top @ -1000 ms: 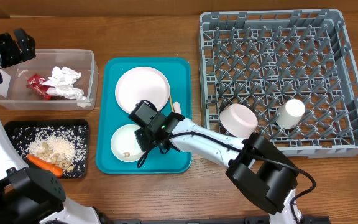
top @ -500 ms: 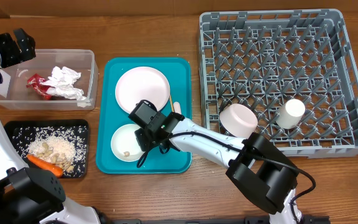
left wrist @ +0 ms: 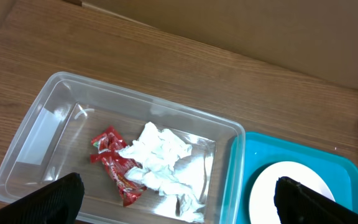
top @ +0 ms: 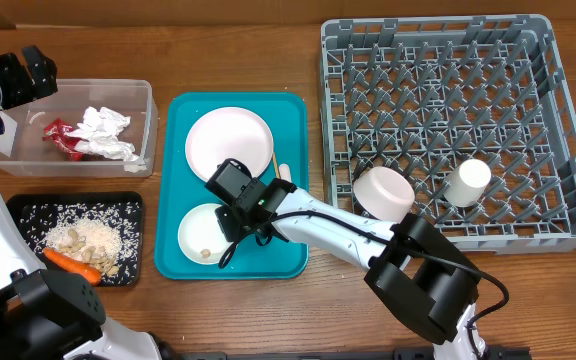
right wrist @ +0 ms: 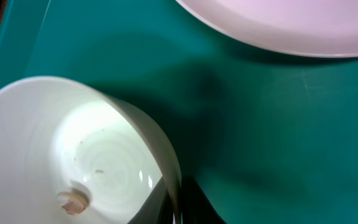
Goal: Sort waste into correct bins and load items into the dishwasher rack
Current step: 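Lower the right gripper onto the white bowl rim and grasp it, then lift the white bowl and carry it to the rack's far edge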
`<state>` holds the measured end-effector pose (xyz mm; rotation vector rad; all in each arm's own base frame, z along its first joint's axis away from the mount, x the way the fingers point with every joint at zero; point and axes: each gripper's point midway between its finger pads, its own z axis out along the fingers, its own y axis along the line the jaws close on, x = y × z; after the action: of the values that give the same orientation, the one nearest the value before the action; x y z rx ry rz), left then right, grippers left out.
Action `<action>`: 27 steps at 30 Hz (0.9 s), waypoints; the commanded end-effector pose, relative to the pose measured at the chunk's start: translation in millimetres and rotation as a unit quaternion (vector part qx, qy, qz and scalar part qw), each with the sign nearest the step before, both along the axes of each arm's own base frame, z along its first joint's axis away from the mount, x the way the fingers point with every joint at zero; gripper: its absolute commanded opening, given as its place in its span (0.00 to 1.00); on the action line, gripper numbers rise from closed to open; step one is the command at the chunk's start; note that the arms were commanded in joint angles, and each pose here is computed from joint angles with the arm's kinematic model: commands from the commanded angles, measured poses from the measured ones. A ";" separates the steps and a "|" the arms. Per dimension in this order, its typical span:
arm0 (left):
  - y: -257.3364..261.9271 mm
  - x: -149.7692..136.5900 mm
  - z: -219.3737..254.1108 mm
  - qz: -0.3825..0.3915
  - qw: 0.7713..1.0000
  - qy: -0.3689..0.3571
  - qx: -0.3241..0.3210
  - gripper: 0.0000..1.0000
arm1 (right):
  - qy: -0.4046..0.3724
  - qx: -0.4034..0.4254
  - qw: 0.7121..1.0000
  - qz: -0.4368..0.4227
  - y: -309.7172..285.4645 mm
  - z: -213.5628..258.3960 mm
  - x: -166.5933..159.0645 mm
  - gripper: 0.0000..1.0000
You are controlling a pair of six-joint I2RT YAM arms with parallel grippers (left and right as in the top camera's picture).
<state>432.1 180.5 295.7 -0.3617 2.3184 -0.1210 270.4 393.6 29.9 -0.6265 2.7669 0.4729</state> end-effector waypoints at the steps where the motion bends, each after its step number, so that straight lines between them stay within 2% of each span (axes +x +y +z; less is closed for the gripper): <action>1: -1.5 0.4 8.9 0.000 1.000 -0.013 -0.005 1.00 | -0.016 0.019 1.000 0.002 8.3 21.0 4.8 0.06; 16: -1.5 0.4 8.9 0.000 1.000 -0.013 -0.005 1.00 | -0.026 0.031 0.999 0.001 10.0 30.1 10.0 0.04; 22: -1.5 0.4 8.9 0.000 1.000 -0.013 -0.005 1.00 | -0.093 0.029 0.995 -0.012 -7.0 72.0 36.0 0.04; 27: -1.5 0.4 8.9 0.000 1.000 -0.013 -0.005 1.00 | -0.159 0.025 0.986 -0.035 -40.7 131.0 59.3 0.04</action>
<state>432.1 180.5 295.7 -0.3617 2.3184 -0.1210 299.3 364.2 82.2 -0.5930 2.6497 0.3793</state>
